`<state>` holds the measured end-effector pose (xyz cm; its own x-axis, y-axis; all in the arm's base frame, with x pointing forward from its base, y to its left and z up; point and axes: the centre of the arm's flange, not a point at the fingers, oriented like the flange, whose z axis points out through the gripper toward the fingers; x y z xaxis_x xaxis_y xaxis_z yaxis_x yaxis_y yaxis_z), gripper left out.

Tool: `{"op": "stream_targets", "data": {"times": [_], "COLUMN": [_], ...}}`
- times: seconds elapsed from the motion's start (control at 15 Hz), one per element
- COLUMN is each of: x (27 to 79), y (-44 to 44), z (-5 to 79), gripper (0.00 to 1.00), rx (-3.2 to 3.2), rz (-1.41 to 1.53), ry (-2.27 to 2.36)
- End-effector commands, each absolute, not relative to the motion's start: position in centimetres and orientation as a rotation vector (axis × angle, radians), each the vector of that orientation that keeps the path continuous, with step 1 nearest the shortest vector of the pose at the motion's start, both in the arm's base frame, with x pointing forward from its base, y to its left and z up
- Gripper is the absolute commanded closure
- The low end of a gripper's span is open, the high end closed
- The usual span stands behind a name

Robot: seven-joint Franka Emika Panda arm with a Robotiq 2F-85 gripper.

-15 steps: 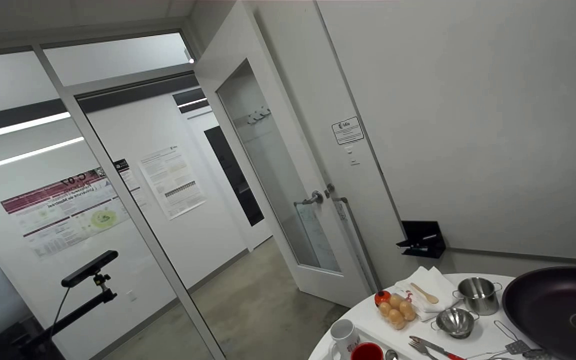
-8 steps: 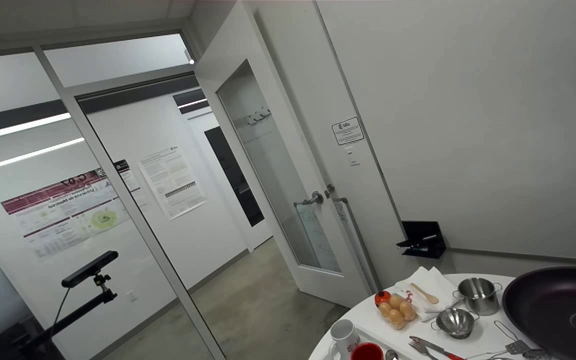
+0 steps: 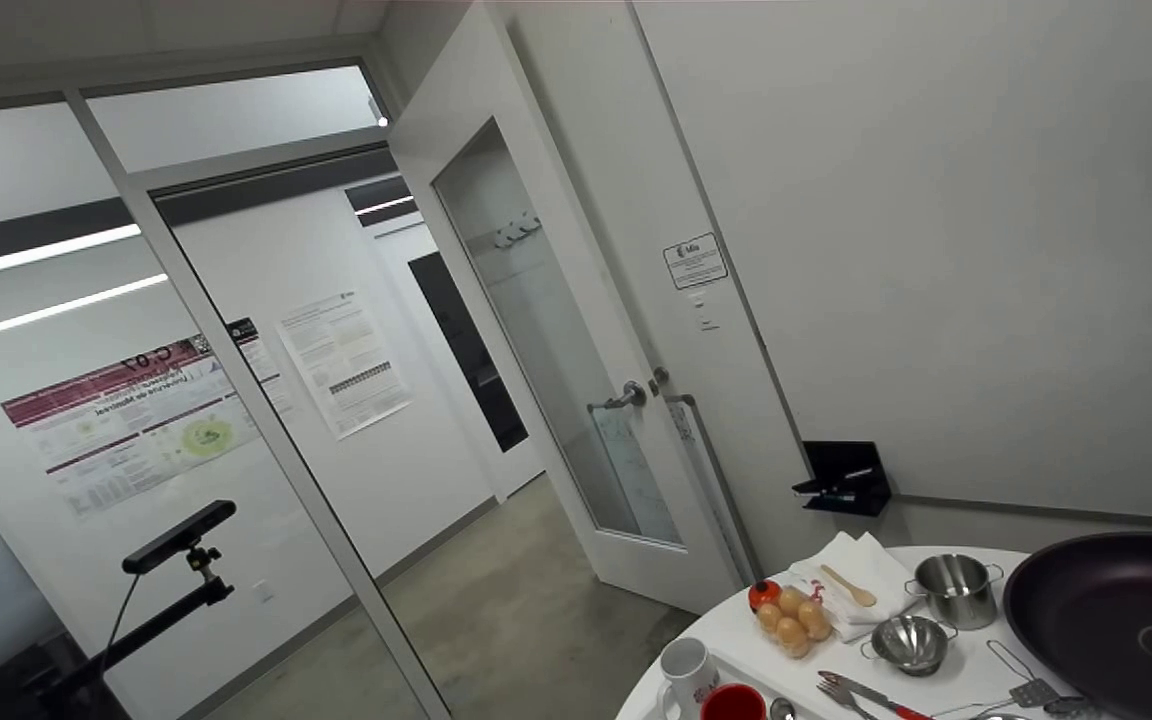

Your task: Use the spoon to mix the contents of the bowl

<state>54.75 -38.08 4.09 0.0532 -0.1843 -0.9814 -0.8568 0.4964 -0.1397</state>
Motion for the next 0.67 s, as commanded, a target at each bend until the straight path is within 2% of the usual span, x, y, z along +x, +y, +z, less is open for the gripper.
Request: {"op": "stream_targets", "data": {"times": [0.0,0.6], "x": [54.5,58.5], "y": [-34.8,-30.6], "z": [4.6,4.9], "gripper": [0.93,0.93], "rx": [-1.004,-1.089], "rz": [0.701,0.785], "ry": [1.409,1.341]}}
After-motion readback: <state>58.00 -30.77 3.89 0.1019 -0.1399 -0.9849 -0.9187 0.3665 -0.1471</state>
